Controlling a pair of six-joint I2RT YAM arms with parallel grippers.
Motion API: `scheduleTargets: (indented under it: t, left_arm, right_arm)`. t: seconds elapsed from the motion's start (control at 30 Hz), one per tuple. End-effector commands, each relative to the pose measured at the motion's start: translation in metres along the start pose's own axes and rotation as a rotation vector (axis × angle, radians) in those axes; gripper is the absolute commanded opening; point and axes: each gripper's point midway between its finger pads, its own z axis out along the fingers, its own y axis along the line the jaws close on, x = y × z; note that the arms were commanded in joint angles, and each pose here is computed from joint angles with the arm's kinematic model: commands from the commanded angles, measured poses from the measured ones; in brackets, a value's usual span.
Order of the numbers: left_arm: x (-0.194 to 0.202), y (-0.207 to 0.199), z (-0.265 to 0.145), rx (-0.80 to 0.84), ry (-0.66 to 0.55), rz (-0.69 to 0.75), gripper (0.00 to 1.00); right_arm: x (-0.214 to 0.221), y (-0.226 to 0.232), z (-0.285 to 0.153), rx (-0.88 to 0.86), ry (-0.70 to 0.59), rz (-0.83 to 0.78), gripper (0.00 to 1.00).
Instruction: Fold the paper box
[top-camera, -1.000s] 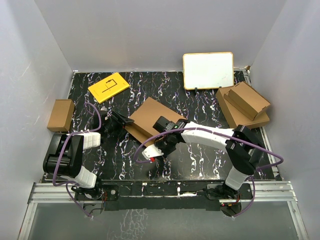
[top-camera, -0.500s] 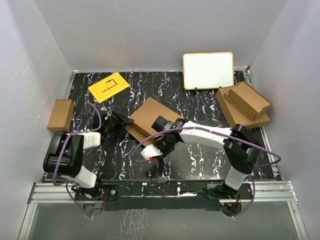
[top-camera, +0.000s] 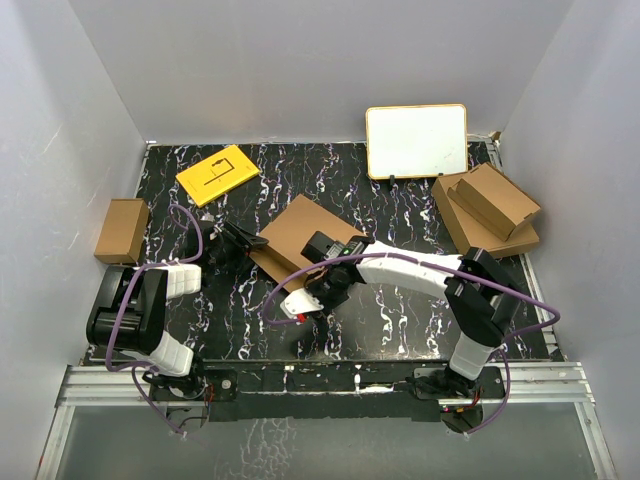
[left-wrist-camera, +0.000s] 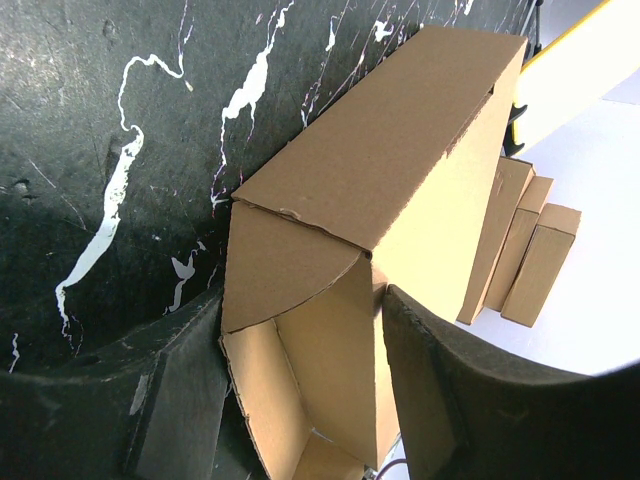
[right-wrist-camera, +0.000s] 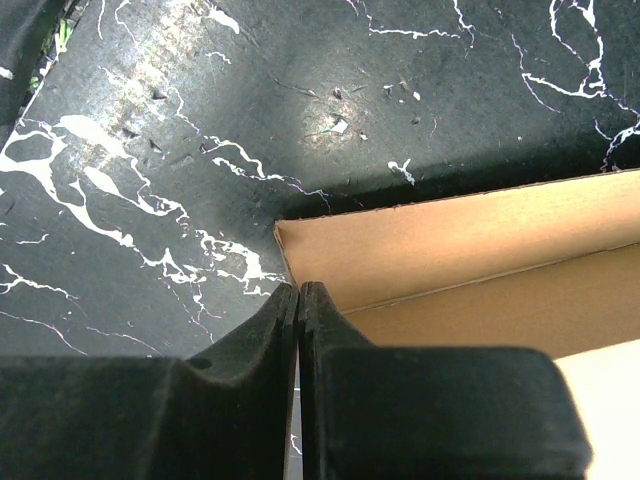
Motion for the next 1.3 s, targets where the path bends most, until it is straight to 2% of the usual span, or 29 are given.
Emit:
scheduleTargets:
  t: [0.0, 0.93, 1.23, 1.27]
  left_arm:
    - [0.024, 0.029, -0.002, -0.095, 0.093, -0.014, 0.55]
    - [0.022, 0.026, -0.002, -0.090, 0.089, -0.010, 0.55]
    - [0.020, 0.021, -0.002, -0.083, 0.089, -0.008, 0.55]
    - [0.020, 0.020, -0.002, -0.082, 0.090, -0.006, 0.56]
  right_arm:
    - [-0.015, -0.035, -0.013, 0.132, -0.023, -0.075, 0.08]
    - [0.018, -0.039, -0.054, 0.253, -0.058, 0.048, 0.09]
    - [0.026, -0.048, -0.070, 0.295, -0.088, 0.094, 0.13]
    - [0.027, -0.049, -0.073, 0.302, -0.095, 0.100, 0.17]
